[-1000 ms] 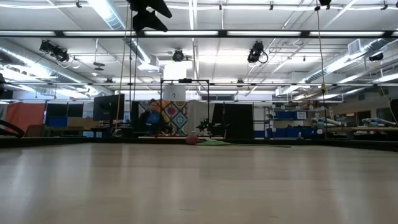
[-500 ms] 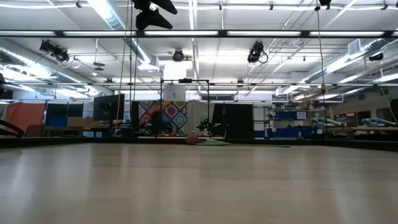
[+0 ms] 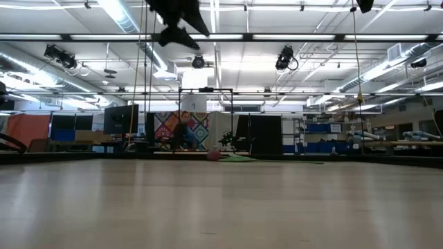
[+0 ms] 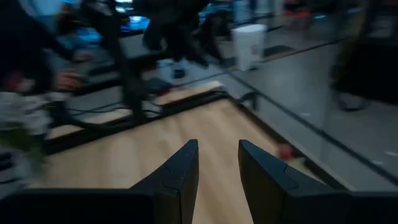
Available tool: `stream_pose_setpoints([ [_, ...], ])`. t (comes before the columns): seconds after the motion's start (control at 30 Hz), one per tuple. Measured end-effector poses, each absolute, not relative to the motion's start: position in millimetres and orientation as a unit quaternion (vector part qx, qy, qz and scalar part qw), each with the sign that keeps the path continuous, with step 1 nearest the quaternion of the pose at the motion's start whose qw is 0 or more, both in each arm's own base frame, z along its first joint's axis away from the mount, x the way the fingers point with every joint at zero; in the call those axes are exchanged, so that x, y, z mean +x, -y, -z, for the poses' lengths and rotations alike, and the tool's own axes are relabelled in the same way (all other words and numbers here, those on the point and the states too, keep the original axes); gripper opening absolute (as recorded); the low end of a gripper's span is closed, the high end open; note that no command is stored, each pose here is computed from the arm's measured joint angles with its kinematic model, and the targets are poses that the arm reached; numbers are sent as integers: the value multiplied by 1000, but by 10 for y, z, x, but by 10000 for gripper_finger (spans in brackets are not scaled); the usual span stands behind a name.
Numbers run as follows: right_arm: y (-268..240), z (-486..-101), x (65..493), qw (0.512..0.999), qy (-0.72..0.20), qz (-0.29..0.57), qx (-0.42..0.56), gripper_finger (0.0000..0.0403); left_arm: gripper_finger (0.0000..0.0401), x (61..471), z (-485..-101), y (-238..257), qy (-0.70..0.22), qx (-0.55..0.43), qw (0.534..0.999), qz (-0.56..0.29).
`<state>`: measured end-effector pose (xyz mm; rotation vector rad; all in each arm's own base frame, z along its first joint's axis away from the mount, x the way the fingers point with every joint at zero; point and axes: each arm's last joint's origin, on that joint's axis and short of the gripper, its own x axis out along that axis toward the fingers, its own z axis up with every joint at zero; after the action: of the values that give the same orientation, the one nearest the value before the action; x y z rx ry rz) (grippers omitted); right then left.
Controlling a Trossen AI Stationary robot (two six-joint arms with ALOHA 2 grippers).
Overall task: Sort flowers into vase by color
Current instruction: Put the red flower into the transparent vase
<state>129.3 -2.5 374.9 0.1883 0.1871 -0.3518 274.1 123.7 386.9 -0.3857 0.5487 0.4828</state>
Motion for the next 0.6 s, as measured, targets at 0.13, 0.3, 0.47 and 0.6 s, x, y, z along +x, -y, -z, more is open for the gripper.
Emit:
stream_pose_setpoints([
  [0.13, 22, -3752, 1308, 976, -91, 173, 92, 122, 265, 2956, -3636, -1288, -305, -185, 904, -235],
  [0.3, 14, -3750, 1320, 978, -94, 159, 94, 122, 265, 3074, -3489, -1297, -334, -174, 899, -226],
  [0.47, 14, -3751, 1319, 978, -93, 159, 94, 122, 265, 3091, -3465, -1308, -338, -170, 898, -224],
  [0.6, 14, -3751, 1319, 978, -93, 159, 94, 122, 265, 3084, -3469, -1305, -338, -170, 898, -224],
])
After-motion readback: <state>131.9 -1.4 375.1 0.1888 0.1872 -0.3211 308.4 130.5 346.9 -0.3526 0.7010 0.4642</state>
